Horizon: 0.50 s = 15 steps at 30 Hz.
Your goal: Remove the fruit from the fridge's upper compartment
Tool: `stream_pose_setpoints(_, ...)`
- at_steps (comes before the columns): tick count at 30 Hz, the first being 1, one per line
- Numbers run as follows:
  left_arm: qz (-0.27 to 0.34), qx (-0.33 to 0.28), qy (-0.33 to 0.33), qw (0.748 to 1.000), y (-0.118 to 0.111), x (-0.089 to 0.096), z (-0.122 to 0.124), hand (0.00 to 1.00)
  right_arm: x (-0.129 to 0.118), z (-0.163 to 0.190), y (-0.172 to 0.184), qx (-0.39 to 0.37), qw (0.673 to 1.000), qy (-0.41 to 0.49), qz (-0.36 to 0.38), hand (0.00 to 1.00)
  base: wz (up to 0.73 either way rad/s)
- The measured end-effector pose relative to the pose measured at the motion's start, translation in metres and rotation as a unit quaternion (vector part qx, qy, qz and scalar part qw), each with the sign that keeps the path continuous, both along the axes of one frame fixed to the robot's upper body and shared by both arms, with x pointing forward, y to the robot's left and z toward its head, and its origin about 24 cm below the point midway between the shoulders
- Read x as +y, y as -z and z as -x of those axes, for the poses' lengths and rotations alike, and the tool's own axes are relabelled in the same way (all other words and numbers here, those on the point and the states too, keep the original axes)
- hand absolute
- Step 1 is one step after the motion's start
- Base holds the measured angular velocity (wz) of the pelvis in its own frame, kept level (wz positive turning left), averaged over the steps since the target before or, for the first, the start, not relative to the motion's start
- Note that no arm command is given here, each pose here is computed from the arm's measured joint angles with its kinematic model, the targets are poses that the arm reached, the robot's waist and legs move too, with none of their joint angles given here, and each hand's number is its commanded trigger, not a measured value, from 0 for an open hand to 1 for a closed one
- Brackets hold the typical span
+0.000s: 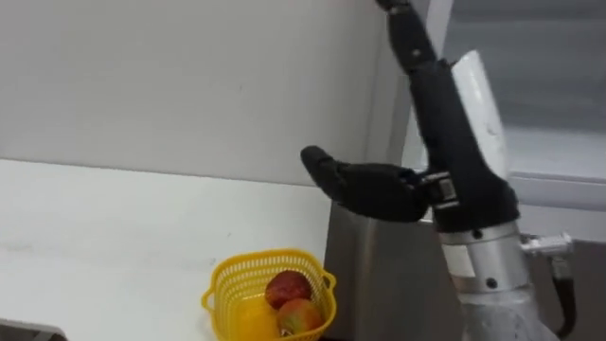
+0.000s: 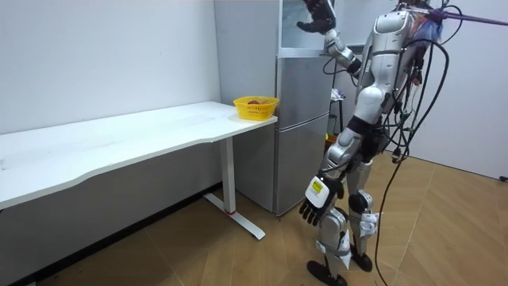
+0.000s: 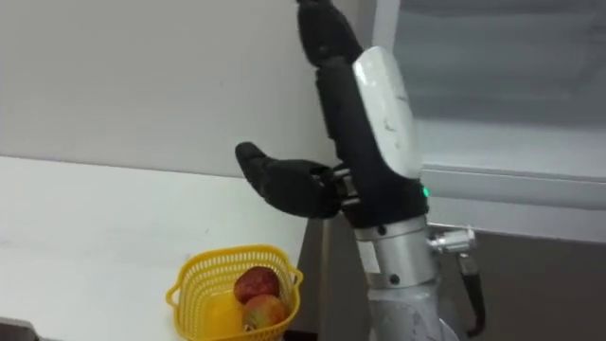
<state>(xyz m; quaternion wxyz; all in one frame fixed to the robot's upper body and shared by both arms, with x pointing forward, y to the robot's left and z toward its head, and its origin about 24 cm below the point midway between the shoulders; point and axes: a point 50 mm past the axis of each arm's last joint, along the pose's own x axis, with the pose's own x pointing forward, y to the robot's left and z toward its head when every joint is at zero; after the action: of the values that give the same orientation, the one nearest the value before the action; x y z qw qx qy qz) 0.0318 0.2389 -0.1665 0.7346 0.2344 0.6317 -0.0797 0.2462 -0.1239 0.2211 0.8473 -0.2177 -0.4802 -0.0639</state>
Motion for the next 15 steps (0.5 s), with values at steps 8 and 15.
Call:
stream_pose_setpoints(8,0.011,0.002,-0.014,1.000,0.001,-0.004,0.011,0.00,-0.048,0.014,0.009,-0.024,0.990,0.108,-0.085,0.00,-0.16)
stream_pose_setpoints(15,0.007,0.004,-0.025,1.000,0.002,-0.006,0.019,0.00,-0.077,0.030,0.039,0.026,0.980,0.169,-0.106,0.00,-0.08)
